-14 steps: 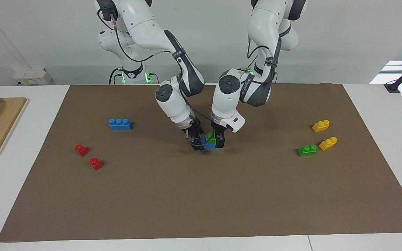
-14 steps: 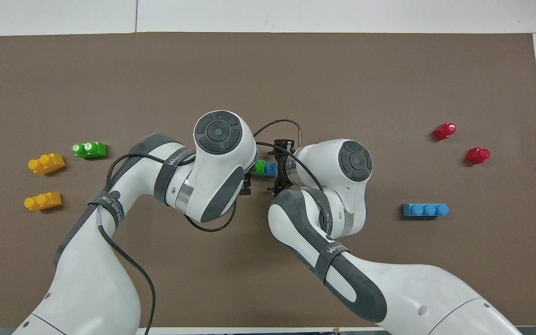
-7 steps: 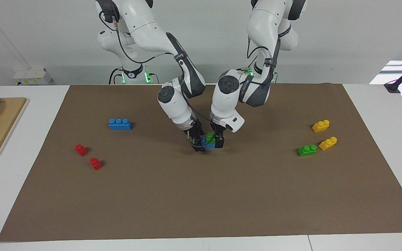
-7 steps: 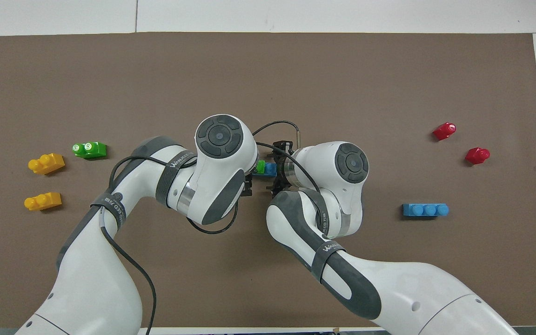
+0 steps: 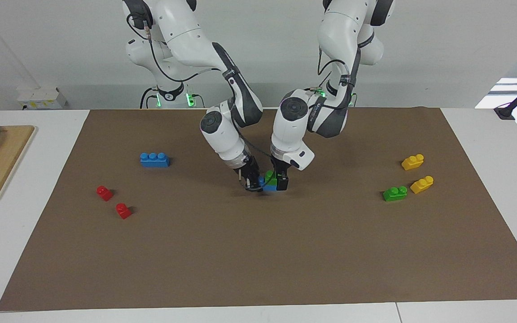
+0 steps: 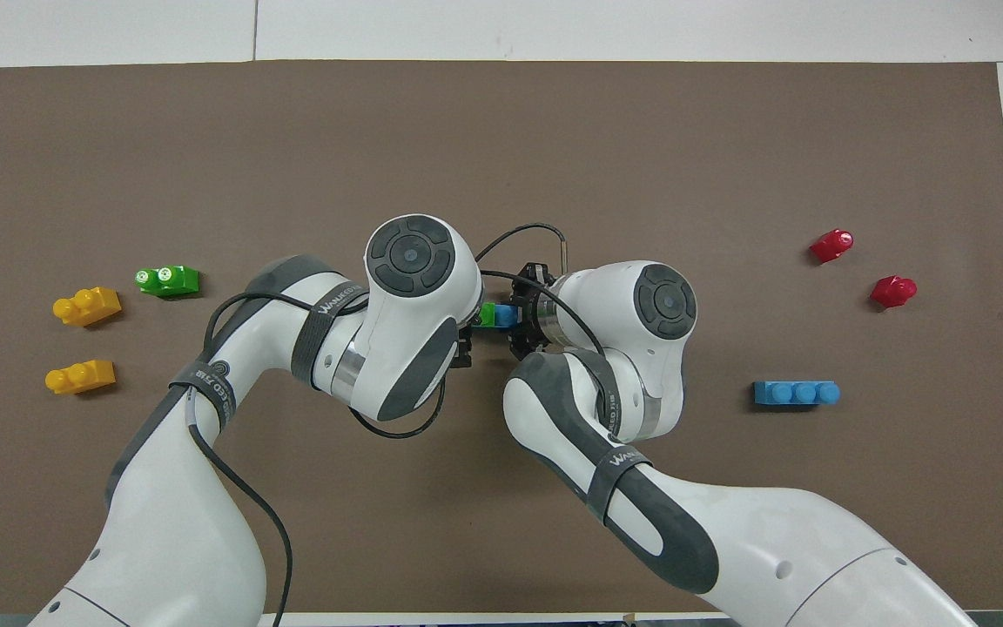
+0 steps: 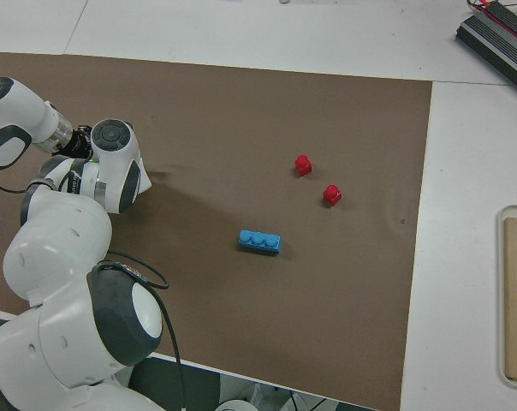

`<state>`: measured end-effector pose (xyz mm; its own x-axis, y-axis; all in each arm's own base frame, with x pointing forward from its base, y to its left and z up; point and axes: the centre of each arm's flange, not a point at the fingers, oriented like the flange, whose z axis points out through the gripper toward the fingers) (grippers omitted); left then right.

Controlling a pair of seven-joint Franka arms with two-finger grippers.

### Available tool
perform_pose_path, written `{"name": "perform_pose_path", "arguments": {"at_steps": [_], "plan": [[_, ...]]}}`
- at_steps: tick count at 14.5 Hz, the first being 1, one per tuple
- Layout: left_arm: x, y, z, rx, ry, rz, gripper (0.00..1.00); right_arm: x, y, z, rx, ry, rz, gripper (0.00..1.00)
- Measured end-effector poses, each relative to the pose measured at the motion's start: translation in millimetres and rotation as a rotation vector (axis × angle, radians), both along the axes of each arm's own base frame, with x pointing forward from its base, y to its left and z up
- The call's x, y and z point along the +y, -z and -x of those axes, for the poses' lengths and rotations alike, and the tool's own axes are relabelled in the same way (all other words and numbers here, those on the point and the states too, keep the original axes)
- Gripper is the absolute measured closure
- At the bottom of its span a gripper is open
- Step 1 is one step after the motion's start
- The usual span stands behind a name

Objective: Remove green block with left arm and hold with right

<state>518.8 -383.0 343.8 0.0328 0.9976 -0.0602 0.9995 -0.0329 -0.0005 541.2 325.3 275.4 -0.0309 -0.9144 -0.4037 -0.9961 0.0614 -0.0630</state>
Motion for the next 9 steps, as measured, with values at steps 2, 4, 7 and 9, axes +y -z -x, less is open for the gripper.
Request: {"name": "perform_pose_path", "arguments": {"at_steps": [2, 4, 7, 9], "plan": [[0.1, 0.2, 0.2, 0.000, 0.000, 0.000, 0.02, -3.2, 0.0, -1.9, 0.000, 0.006, 0.000, 0.66], [-0.5, 0.1, 0.7, 0.001, 0.001, 0.000, 0.00, -3.5, 0.0, -2.1, -0.002, 0.002, 0.000, 0.66], [-1.3, 0.1, 1.5, 0.002, -0.006, 0.000, 0.18, -4.4, 0.7, -2.2, 0.005, 0.019, -0.020, 0.66], [-1.3, -0.1, 1.5, 0.002, -0.025, 0.000, 0.24, -6.7, 1.2, -4.1, -0.006, 0.036, -0.036, 0.66]]}}
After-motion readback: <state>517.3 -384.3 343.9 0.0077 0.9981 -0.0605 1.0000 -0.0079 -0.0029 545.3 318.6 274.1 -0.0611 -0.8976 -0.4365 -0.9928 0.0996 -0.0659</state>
